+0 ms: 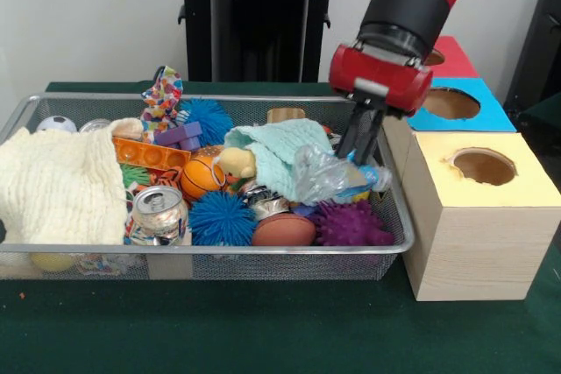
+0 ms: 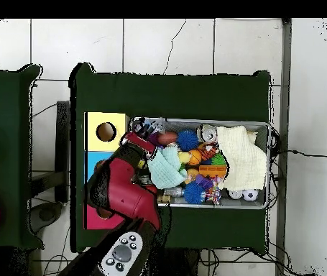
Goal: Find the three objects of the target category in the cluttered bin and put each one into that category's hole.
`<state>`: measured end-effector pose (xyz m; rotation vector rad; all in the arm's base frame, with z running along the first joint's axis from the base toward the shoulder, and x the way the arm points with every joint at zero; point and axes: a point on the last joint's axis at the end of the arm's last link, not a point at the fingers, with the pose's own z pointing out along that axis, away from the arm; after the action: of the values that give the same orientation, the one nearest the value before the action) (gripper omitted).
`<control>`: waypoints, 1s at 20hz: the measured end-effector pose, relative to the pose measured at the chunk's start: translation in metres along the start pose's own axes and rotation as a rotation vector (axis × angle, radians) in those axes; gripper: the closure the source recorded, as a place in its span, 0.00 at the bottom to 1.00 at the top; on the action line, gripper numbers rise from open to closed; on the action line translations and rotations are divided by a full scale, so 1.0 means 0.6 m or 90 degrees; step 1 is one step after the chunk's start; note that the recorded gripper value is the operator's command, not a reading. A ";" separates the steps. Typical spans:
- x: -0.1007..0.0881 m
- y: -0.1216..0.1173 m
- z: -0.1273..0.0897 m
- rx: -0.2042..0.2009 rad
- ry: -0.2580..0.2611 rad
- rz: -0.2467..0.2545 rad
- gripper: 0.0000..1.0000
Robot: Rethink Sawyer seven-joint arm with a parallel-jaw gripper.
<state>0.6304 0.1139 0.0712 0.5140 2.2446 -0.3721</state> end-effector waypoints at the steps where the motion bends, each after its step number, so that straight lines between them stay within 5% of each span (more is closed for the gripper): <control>1: -0.005 0.003 -0.006 -0.004 -0.003 -0.001 1.00; 9: -0.079 -0.033 -0.063 -0.026 0.014 0.001 1.00; 20: -0.104 -0.066 -0.127 -0.033 0.057 0.022 1.00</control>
<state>0.6009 0.0958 0.1718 0.5510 2.3228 -0.2765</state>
